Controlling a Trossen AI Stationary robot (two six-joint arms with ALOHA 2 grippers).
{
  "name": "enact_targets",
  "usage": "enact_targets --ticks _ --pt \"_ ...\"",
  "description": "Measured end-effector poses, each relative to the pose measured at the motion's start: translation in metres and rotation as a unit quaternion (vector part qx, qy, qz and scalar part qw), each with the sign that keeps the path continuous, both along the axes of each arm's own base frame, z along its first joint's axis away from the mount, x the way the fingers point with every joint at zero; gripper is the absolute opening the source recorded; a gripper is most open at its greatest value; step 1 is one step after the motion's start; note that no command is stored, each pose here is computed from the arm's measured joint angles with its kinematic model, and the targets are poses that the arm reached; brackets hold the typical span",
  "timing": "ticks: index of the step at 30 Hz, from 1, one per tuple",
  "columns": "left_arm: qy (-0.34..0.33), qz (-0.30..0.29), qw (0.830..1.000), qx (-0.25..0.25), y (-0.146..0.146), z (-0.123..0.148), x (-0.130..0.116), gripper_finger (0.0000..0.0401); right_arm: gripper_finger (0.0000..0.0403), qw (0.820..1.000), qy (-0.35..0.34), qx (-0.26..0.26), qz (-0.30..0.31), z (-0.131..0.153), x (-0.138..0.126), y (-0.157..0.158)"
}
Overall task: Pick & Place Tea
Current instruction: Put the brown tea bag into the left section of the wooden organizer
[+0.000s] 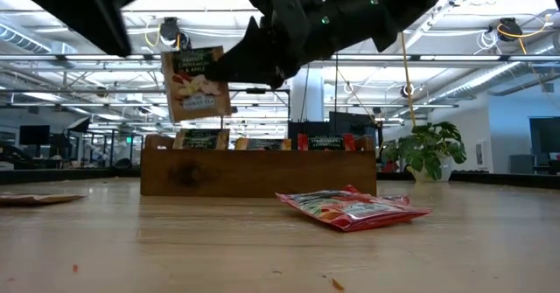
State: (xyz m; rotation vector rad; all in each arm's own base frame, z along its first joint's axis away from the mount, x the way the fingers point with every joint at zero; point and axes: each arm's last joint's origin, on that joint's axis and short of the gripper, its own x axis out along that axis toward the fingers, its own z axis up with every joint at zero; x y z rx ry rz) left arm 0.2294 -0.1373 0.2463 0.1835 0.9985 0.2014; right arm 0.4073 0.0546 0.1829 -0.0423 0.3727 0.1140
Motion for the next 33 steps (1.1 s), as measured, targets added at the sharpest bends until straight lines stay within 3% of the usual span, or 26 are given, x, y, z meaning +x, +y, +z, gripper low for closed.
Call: enact_targets --ticks 3,8,12,14,17,20,22,24,26,27,29,33 --pt "-0.013 0.02 0.999 -0.029 -0.006 0.008 -0.015 0.0117 0.0 1.0 -0.01 0.013 -0.011 0.002 0.001 -0.003" --pt "-0.1 -0.012 0.995 0.02 -0.038 0.014 -0.043 0.0094 0.0 0.996 -0.058 0.06 -0.035 -0.005 -0.007 -0.014" --pt "-0.246 0.001 0.968 0.049 -0.061 0.006 -0.062 0.0044 0.0 0.99 -0.09 0.094 -0.05 -0.016 -0.019 -0.02" --pt "-0.277 -0.013 0.958 0.074 -0.065 -0.005 -0.069 0.0015 0.0 0.988 -0.1 0.101 -0.051 -0.016 -0.021 -0.02" --pt "-0.308 -0.043 0.944 0.109 -0.072 -0.017 -0.076 0.0009 0.0 0.989 -0.096 0.101 -0.048 -0.016 -0.02 -0.019" --pt "-0.302 -0.123 0.934 0.144 -0.079 -0.025 -0.071 0.0013 0.0 0.989 -0.106 0.097 -0.039 -0.012 -0.018 -0.014" --pt "-0.295 -0.217 0.919 0.148 -0.081 -0.023 -0.06 0.0006 0.0 0.99 -0.105 0.091 -0.036 -0.014 -0.018 -0.013" --pt "-0.308 -0.338 0.881 0.121 -0.079 -0.014 -0.048 0.0004 0.0 0.991 -0.095 0.088 -0.041 -0.017 -0.018 -0.016" --pt "-0.324 -0.409 0.847 0.107 -0.07 -0.004 -0.037 0.0007 0.0 0.99 -0.097 0.088 -0.046 -0.017 -0.017 -0.018" --pt "-0.32 -0.414 0.844 0.115 -0.061 0.001 -0.034 0.0008 0.0 0.99 -0.099 0.088 -0.049 -0.018 -0.017 -0.018" --pt "-0.31 -0.393 0.856 0.128 -0.037 0.012 -0.032 0.0006 0.0 0.99 -0.102 0.088 -0.053 -0.025 -0.015 -0.018" --pt "-0.332 -0.357 0.87 0.068 0.006 0.031 -0.049 0.0005 0.0 0.99 -0.091 0.092 -0.056 -0.042 -0.013 -0.018"
